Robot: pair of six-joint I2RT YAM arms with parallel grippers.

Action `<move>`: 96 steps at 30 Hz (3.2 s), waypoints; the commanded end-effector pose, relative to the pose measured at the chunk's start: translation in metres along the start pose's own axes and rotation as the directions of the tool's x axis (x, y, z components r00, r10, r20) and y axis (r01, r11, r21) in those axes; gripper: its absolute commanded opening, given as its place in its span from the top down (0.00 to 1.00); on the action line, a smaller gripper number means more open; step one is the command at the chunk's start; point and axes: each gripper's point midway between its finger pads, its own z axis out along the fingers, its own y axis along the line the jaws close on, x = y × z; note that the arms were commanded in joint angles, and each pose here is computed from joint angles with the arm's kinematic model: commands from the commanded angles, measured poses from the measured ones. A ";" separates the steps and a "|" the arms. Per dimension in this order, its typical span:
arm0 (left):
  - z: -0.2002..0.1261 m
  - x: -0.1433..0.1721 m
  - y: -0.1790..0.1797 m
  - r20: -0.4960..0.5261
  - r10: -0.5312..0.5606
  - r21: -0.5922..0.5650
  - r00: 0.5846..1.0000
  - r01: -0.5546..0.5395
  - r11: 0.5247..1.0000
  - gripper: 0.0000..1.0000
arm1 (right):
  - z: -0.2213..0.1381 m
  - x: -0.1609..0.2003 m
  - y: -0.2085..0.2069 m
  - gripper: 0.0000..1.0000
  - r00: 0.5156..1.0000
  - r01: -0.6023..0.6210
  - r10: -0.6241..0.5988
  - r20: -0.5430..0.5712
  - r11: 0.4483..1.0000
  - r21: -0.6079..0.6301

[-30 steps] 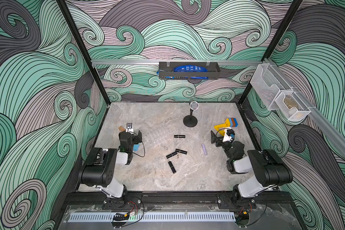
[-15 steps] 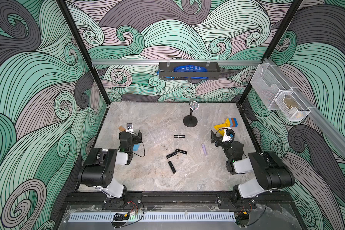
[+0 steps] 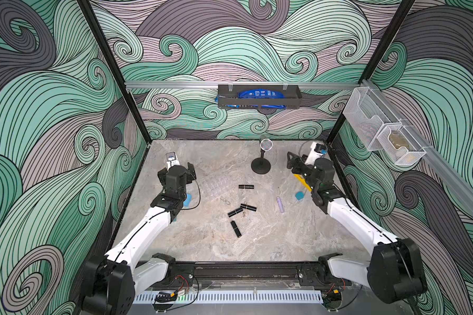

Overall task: Arrange the lipsticks in the organizer
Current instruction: Adjust the storage box at the center of the board.

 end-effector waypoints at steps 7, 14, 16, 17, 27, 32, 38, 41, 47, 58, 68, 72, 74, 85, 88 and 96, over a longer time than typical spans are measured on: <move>-0.040 0.021 0.029 -0.252 -0.066 -0.014 0.966 0.064 0.998 0.03 | -0.039 0.109 0.042 0.23 0.911 -0.100 0.056 -0.408 0.991 -0.087; -0.058 0.033 0.021 -0.341 -0.002 0.033 0.940 0.014 0.999 0.10 | -0.053 0.132 0.065 0.28 0.880 -0.046 -0.036 -0.473 0.986 -0.161; -0.064 0.045 0.013 -0.379 0.022 0.050 0.925 -0.003 0.999 0.11 | -0.062 0.146 0.077 0.30 0.859 -0.016 -0.095 -0.502 0.977 -0.212; -0.066 0.054 0.009 -0.396 0.036 0.066 0.918 -0.011 0.998 0.11 | -0.067 0.155 0.083 0.30 0.848 0.004 -0.128 -0.514 0.972 -0.235; -0.064 0.125 -0.042 -0.535 -0.007 0.216 0.845 0.145 0.966 0.19 | -0.087 0.205 0.123 0.36 0.784 0.134 -0.314 -0.536 0.928 -0.348; -0.049 0.129 -0.059 -0.543 -0.027 0.229 0.839 0.179 0.957 0.21 | -0.080 0.207 0.137 0.40 0.781 0.105 -0.304 -0.545 0.925 -0.366; -0.029 0.125 -0.067 -0.517 -0.036 0.204 0.855 0.165 0.965 0.22 | -0.075 0.213 0.133 0.40 0.766 0.140 -0.326 -0.553 0.925 -0.352; -0.014 0.122 -0.071 -0.527 -0.039 0.183 0.849 0.158 0.970 0.22 | -0.073 0.216 0.132 0.40 0.754 0.154 -0.341 -0.561 0.923 -0.354; 0.019 0.090 -0.090 -0.500 -0.003 0.231 0.866 0.136 0.963 0.22 | -0.073 0.212 0.138 0.41 0.760 0.142 -0.336 -0.557 0.921 -0.363; 0.075 0.080 -0.162 -0.625 0.052 0.461 0.779 0.315 0.830 0.15 | -0.073 0.203 0.134 0.41 0.754 0.205 -0.379 -0.536 0.911 -0.357; 0.096 0.115 -0.196 -0.712 0.178 0.510 0.680 0.326 0.796 0.14 | -0.075 0.215 0.131 0.42 0.748 0.174 -0.360 -0.557 0.917 -0.359; 0.098 0.126 -0.205 -0.725 0.210 0.531 0.655 0.338 0.777 0.14 | -0.074 0.214 0.130 0.43 0.753 0.178 -0.361 -0.550 0.917 -0.358; 0.096 0.129 -0.213 -0.727 0.237 0.550 0.645 0.338 0.764 0.14 | -0.072 0.215 0.131 0.43 0.753 0.180 -0.363 -0.549 0.916 -0.359; 0.081 0.145 -0.231 -0.719 0.327 0.604 0.614 0.319 0.731 0.14 | -0.071 0.221 0.131 0.44 0.743 0.170 -0.360 -0.565 0.917 -0.360; 0.073 0.152 -0.235 -0.717 0.349 0.615 0.603 0.313 0.723 0.14 | -0.071 0.221 0.131 0.45 0.744 0.166 -0.357 -0.564 0.918 -0.360; 0.051 0.159 -0.238 -0.725 0.362 0.620 0.586 0.325 0.715 0.14 | -0.072 0.221 0.131 0.45 0.745 0.167 -0.357 -0.564 0.918 -0.361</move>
